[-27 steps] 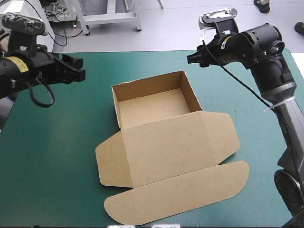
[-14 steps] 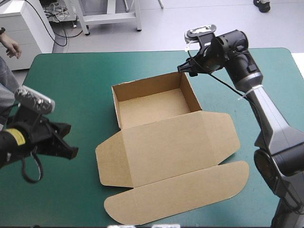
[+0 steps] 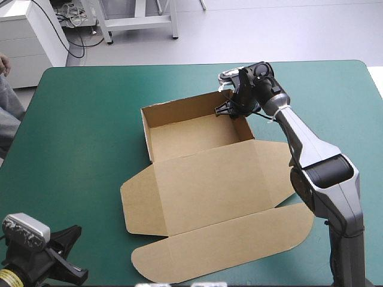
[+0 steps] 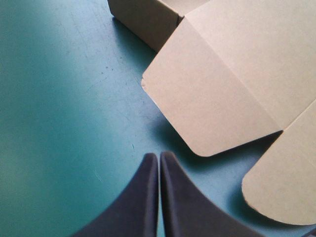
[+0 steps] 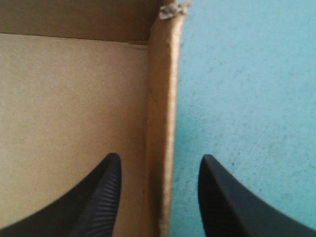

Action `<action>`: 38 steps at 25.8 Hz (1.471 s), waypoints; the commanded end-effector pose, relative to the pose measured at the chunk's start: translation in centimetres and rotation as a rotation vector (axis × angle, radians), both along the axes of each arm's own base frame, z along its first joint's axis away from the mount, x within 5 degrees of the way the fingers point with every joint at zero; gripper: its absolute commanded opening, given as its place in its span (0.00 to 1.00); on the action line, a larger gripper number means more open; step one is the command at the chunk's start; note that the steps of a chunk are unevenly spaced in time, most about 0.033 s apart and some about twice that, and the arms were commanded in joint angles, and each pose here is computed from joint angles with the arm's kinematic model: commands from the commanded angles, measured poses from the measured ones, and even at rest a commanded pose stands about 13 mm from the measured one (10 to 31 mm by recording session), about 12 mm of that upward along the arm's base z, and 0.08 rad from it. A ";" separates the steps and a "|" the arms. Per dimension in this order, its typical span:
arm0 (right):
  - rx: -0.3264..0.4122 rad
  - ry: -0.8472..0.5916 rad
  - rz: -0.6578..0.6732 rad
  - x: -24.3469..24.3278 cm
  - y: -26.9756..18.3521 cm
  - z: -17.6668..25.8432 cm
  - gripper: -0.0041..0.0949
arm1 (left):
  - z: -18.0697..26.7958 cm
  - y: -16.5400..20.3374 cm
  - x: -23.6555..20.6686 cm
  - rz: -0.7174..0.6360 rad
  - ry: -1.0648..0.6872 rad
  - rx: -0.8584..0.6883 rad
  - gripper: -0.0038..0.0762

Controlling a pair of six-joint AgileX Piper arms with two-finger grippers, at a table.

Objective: Fold the box

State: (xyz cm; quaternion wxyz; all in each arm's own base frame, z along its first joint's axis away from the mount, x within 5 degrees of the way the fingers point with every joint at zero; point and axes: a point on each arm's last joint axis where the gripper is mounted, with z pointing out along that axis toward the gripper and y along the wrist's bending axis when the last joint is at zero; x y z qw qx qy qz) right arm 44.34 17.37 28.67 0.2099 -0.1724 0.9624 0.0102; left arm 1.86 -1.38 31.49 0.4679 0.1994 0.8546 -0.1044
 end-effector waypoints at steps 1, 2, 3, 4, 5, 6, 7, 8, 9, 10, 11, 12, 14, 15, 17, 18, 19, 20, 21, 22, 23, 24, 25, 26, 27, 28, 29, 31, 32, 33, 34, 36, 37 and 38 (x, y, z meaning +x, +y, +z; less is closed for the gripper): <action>0.030 -0.103 0.009 -0.4 -0.3 3.2 0.24 | -1.1 0.1 -0.6 0.007 -0.104 -0.085 0.04; 0.022 -0.107 0.008 -0.4 -0.3 3.2 0.13 | -1.6 0.2 -0.8 0.008 -0.122 -0.092 0.04; 0.011 -0.111 0.004 -0.3 -0.4 3.2 0.03 | -1.8 0.3 -1.1 0.009 -0.139 -0.101 0.04; 0.000 -0.118 -0.014 -0.3 -0.7 3.3 0.03 | -1.7 0.5 -1.4 0.010 -0.162 -0.107 0.04; -0.013 -0.125 -0.017 -0.2 -0.9 3.3 0.03 | -1.6 0.6 -1.6 0.009 -0.185 -0.115 0.04; -0.026 -0.130 -0.027 0.0 -1.4 3.3 0.02 | -1.5 0.7 -1.7 0.011 -0.206 -0.123 0.04; -0.040 -0.135 -0.040 0.3 -2.0 3.4 0.02 | -1.5 0.7 -1.8 0.011 -0.213 -0.125 0.04; -0.054 -0.140 -0.056 0.5 -2.8 3.4 0.02 | -1.5 0.7 -1.9 0.011 -0.217 -0.127 0.04; -0.067 -0.143 -0.081 0.9 -4.0 3.4 0.02 | -1.6 0.7 -1.9 0.011 -0.214 -0.130 0.04; -0.077 -0.145 -0.113 1.3 -5.5 3.4 0.02 | -1.6 0.7 -1.9 0.011 -0.212 -0.129 0.04; -0.088 -0.146 -0.151 1.7 -7.3 3.4 0.02 | -1.6 0.7 -1.9 0.011 -0.211 -0.133 0.04; -0.095 -0.145 -0.188 2.1 -9.2 3.4 0.02 | -1.6 0.7 -1.9 0.011 -0.211 -0.133 0.04; -0.114 -0.144 -0.265 2.6 -13.2 3.4 0.02 | -1.6 0.7 -1.9 0.011 -0.211 -0.133 0.04; -0.127 -0.142 -0.305 2.8 -15.5 3.5 0.02 | -1.6 0.7 -1.9 0.011 -0.211 -0.133 0.04; -0.150 -0.137 -0.383 2.8 -19.8 3.5 0.02 | -1.6 0.7 -1.9 0.009 -0.212 -0.129 0.04; -0.157 -0.132 -0.441 2.5 -22.8 3.5 0.02 | -1.6 0.7 -1.9 0.008 -0.213 -0.128 0.04; -0.159 -0.129 -0.482 2.2 -24.7 3.5 0.02 | -1.6 0.7 -1.9 0.008 -0.213 -0.128 0.04; -0.163 -0.125 -0.533 1.8 -27.1 3.5 0.02 | -1.6 0.7 -1.9 0.008 -0.213 -0.128 0.04; -0.167 -0.122 -0.583 1.3 -29.4 3.5 0.02 | -1.6 0.7 -1.9 0.008 -0.213 -0.128 0.04; -0.169 -0.118 -0.633 0.6 -31.6 3.5 0.02 | -1.6 0.7 -1.9 0.008 -0.213 -0.128 0.04; -0.170 -0.115 -0.671 0.0 -33.3 3.5 0.02 | -1.6 0.7 -1.9 0.008 -0.213 -0.128 0.04; -0.167 -0.110 -0.729 -0.9 -35.7 3.5 0.02 | -1.6 0.7 -1.9 0.008 -0.213 -0.128 0.04; -0.161 -0.108 -0.763 -1.6 -37.2 3.4 0.02 | -1.6 0.7 -1.9 0.008 -0.213 -0.128 0.04; -0.141 -0.104 -0.831 -2.9 -39.9 3.4 0.02 | -1.6 0.7 -1.9 0.008 -0.213 -0.128 0.04; -0.121 -0.104 -0.861 -3.6 -41.1 3.4 0.02 | -1.6 0.7 -1.9 0.008 -0.213 -0.128 0.04; -0.105 -0.104 -0.884 -4.1 -42.0 3.3 0.02 | -1.6 0.7 -1.9 0.008 -0.213 -0.128 0.04; -0.089 -0.104 -0.898 -4.6 -42.7 3.3 0.02 | -1.6 0.7 -1.9 0.008 -0.213 -0.128 0.04; -0.087 -0.107 -0.911 -5.0 -43.4 3.3 0.02 | -1.6 0.7 -1.9 0.008 -0.213 -0.128 0.04; -0.091 -0.107 -0.911 -5.0 -43.4 3.3 0.02 | -1.6 0.7 -1.9 0.008 -0.213 -0.128 0.04; -0.090 -0.109 -0.899 -4.9 -43.3 3.3 0.05 | -1.6 0.7 -1.9 0.008 -0.213 -0.128 0.04; -0.083 -0.108 -0.887 -4.9 -43.3 3.3 0.08 | -1.6 0.7 -1.9 0.008 -0.213 -0.128 0.04; -0.083 -0.105 -0.875 -4.9 -43.2 3.5 0.32 | -1.6 0.7 -1.9 0.008 -0.213 -0.128 0.04; -0.087 -0.113 -0.875 -5.0 -43.1 3.8 0.38 | -1.6 0.7 -1.9 0.008 -0.213 -0.128 0.04; -0.122 -0.149 -0.878 -5.3 -43.2 5.2 0.52 | -1.6 0.7 -1.9 0.008 -0.213 -0.128 0.04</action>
